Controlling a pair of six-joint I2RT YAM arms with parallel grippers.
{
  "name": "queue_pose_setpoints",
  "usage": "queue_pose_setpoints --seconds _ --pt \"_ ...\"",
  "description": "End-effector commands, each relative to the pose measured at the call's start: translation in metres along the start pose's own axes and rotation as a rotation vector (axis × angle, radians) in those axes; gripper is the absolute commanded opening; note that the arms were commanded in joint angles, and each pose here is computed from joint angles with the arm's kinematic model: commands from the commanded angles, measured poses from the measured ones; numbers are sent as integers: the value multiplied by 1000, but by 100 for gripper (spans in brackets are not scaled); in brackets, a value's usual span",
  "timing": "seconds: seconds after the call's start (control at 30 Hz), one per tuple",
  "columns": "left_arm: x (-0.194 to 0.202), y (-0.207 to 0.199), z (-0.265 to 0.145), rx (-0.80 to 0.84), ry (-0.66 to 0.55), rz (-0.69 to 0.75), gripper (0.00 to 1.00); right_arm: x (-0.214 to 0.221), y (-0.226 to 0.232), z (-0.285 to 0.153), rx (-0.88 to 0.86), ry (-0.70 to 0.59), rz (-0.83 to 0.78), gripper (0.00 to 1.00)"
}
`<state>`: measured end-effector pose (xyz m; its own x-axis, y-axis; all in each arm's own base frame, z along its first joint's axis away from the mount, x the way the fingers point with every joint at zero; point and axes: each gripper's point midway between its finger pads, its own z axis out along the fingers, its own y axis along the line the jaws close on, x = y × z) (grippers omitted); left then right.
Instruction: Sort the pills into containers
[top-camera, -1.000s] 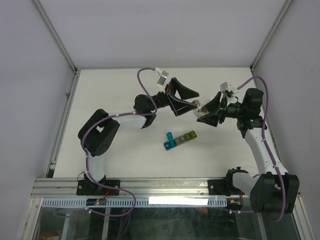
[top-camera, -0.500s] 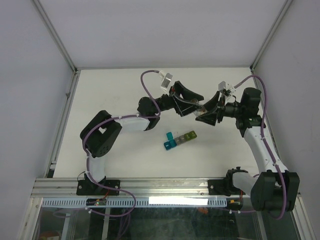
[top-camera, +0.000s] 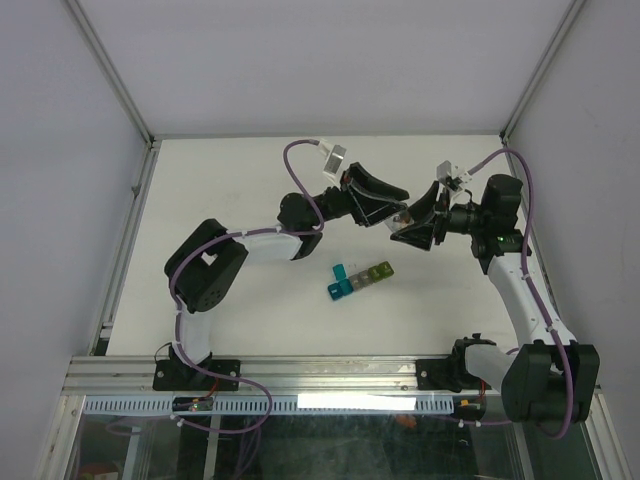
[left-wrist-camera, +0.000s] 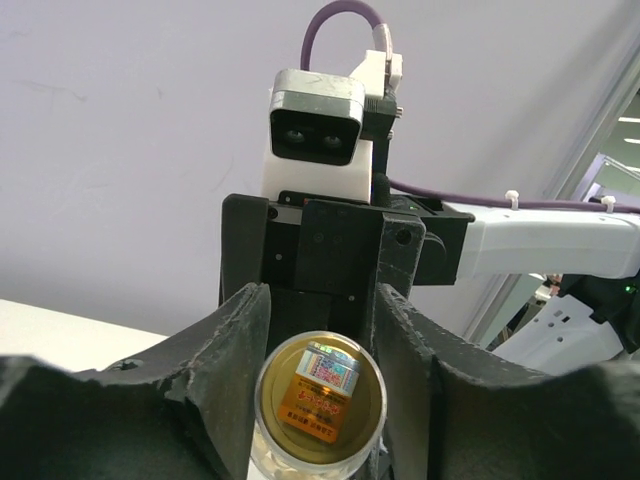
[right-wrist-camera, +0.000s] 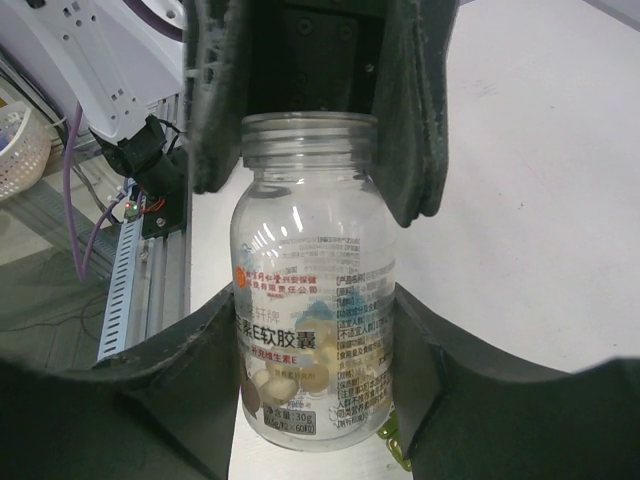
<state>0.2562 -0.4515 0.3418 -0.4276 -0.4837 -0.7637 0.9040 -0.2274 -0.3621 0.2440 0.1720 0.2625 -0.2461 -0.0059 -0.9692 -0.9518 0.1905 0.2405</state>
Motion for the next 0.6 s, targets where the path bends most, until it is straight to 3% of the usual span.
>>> queue_pose_setpoints --seconds 0.0,0.07,0.23,0.37,0.47,0.57 --pt "-22 -28 13 102 -81 68 32 -20 -6 0 33 -19 -70 0" --pt "-22 -27 12 96 -92 68 0 -20 -9 0 47 -20 -69 0" --pt "-34 -1 5 -86 -228 13 0 -20 -30 0 198 -19 -94 0" --pt "-39 57 -17 -588 -453 18 0 -20 -65 -9 446 18 -147 0" --pt "-10 100 -21 -872 -436 -60 0 -18 -85 -18 577 48 -186 0" --pt "5 119 -11 -974 -399 -120 0 -15 -87 -16 580 55 -190 0"
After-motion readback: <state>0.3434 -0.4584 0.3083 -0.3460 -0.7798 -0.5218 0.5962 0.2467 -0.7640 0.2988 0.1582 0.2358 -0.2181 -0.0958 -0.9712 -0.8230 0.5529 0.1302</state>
